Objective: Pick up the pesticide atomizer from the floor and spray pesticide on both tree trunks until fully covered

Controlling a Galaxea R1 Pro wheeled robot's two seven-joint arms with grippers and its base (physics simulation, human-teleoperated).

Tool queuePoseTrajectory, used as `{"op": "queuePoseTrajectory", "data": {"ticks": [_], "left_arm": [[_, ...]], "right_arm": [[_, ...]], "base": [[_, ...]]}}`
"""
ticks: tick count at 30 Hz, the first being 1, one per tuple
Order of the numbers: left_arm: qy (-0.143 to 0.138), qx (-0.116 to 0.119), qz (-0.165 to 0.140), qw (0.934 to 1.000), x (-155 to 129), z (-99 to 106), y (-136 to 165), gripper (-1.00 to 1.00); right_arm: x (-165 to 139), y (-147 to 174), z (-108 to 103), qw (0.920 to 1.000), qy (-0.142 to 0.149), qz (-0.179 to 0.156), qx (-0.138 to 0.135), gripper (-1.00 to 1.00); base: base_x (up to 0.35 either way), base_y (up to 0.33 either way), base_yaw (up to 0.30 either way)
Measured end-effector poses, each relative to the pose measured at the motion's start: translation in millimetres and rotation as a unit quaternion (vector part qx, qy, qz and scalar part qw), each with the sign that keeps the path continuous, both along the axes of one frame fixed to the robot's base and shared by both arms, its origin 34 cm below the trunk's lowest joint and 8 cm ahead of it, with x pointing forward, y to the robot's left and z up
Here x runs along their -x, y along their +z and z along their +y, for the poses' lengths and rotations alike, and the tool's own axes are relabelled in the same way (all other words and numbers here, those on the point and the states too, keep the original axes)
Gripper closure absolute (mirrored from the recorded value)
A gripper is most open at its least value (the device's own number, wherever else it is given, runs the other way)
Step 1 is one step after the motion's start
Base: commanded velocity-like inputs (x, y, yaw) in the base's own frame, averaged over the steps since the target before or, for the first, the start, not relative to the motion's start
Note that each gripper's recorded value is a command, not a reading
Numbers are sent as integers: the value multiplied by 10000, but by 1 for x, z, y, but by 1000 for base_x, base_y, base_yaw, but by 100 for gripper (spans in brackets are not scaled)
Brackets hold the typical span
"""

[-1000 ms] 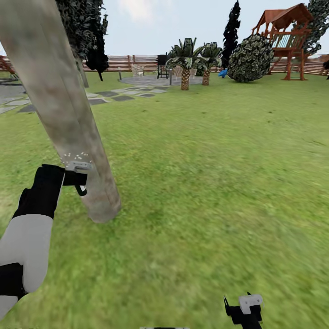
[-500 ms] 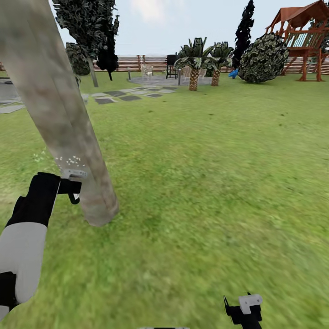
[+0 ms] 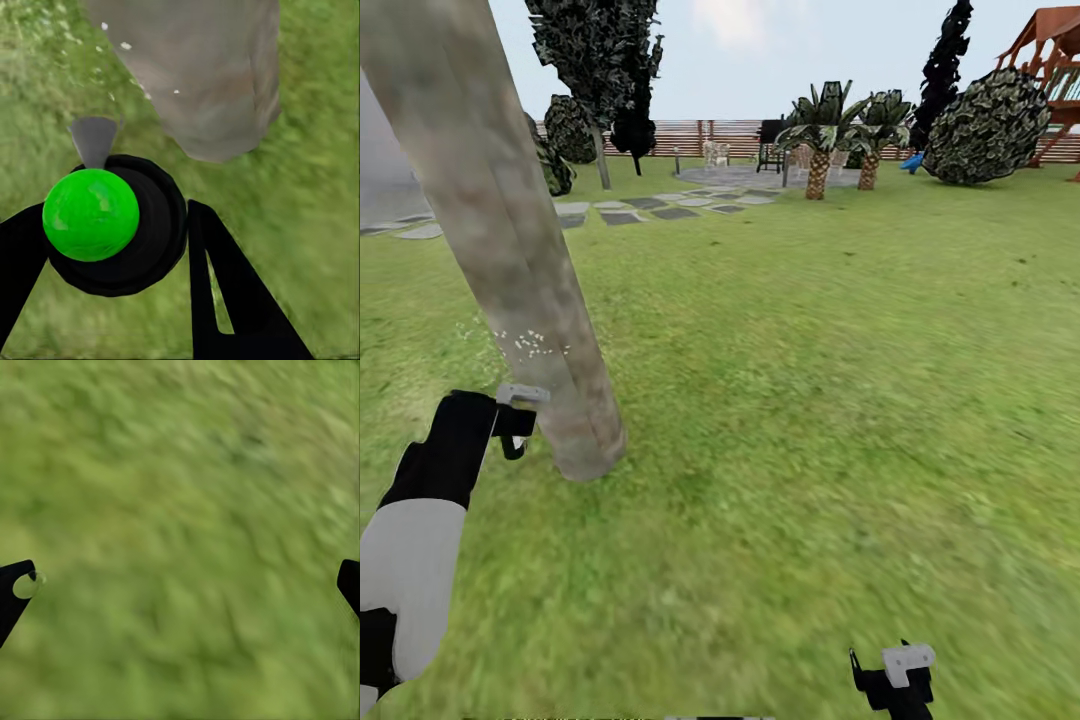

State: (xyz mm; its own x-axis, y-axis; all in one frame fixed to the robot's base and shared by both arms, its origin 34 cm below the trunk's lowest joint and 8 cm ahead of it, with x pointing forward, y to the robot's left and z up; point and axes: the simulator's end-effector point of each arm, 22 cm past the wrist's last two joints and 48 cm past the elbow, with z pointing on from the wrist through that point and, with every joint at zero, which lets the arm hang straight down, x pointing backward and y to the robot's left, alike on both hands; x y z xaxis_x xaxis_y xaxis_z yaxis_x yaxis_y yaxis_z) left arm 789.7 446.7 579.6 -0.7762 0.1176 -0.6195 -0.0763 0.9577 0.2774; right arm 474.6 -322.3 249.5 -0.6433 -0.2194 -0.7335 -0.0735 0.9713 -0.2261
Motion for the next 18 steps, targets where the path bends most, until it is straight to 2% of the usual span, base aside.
{"op": "queuePoseTrajectory", "data": {"ticks": [1,2,4,6,9,12,15,18], "left_arm": [[32,4,54,10000,4,-1,-8,100],[-10,172,113,9998,7,-17,-23,100],[-119,365,163,9991,8,-46,-36,100],[-167,456,234,9985,9,-60,-46,100],[-127,420,302,9986,14,-55,-52,100],[139,453,412,9980,32,-30,-67,100],[181,549,415,9975,35,-30,-70,100],[210,528,420,9975,36,-26,-70,100]], "right_arm": [[0,0,0,10000,-1,0,1,-100],[0,0,0,10000,-1,0,1,-100],[0,0,0,10000,-1,-1,-2,-100],[0,0,0,10000,4,0,-2,-100],[0,0,0,10000,4,-1,1,-100],[0,0,-1,10000,5,0,7,-100],[0,0,-4,10000,2,-1,26,-100],[0,1,-4,10000,3,0,31,-100]], "base": [[0,-24,23],[0,-12,12],[0,-5,5],[0,-1,1],[89,40,0],[275,191,0],[277,205,0],[55,38,0]]}}
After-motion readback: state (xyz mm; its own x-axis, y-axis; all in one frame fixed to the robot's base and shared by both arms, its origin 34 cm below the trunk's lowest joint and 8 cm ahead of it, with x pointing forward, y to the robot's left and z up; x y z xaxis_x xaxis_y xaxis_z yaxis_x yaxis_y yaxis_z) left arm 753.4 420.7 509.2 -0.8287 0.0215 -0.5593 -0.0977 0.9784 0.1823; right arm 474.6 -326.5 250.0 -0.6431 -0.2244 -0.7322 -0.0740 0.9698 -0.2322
